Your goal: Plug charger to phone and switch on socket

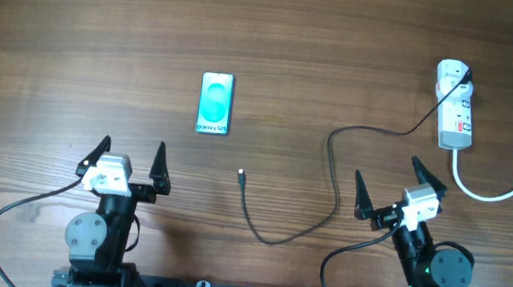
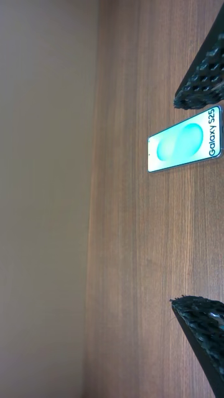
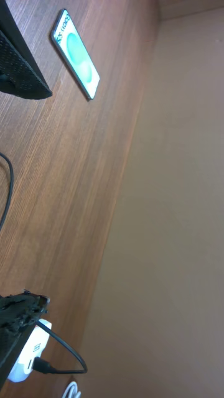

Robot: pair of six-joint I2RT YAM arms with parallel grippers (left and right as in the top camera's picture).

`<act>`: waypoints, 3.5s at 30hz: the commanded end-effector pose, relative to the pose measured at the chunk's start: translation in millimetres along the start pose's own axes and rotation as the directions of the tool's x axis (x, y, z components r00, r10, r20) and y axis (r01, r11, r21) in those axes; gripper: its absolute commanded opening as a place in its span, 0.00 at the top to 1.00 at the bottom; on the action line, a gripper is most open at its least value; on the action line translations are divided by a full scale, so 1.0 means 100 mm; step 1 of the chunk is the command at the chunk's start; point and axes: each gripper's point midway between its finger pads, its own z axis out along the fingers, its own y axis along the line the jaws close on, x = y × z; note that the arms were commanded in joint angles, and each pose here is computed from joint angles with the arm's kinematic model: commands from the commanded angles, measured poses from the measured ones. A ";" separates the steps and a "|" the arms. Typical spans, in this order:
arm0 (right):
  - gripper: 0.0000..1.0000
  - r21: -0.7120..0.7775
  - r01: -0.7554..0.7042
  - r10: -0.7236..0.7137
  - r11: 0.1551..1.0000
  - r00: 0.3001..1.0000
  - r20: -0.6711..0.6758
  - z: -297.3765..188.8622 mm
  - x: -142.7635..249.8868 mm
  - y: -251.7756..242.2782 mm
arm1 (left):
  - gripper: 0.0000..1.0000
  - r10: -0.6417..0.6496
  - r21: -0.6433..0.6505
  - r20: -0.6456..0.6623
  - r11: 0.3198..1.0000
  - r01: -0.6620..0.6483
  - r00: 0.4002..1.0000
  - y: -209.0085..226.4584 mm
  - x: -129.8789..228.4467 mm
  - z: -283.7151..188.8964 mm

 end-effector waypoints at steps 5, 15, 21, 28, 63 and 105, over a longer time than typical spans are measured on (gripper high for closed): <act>0.00 -0.016 0.005 -0.005 1.000 1.000 0.002 0.00 0.00 0.03 | 0.00 0.012 -0.003 -0.006 1.000 -0.012 1.000 0.00 0.03 0.00; 0.00 -0.016 0.005 -0.005 1.000 1.000 0.003 0.00 0.00 0.03 | 0.00 0.012 -0.003 -0.006 1.000 -0.012 1.000 0.00 0.03 0.00; 0.00 -0.016 0.005 -0.005 1.000 1.000 0.003 0.00 0.00 0.03 | 0.00 0.012 -0.003 -0.006 1.000 -0.012 1.000 0.00 0.03 0.00; 0.00 -0.016 0.006 -0.005 1.000 1.000 0.003 0.00 0.00 0.03 | 0.00 0.012 -0.003 -0.006 1.000 -0.012 1.000 0.00 0.03 0.00; 0.00 -0.016 0.005 -0.005 1.000 1.000 0.003 0.00 0.00 0.03 | 0.00 0.014 -0.018 -0.001 1.000 -0.014 1.000 0.03 0.02 0.00; 0.00 -0.016 0.005 -0.005 1.000 1.000 0.003 0.00 0.00 0.03 | 0.96 -0.209 -0.074 -0.884 0.946 0.316 0.418 -0.39 -0.64 1.66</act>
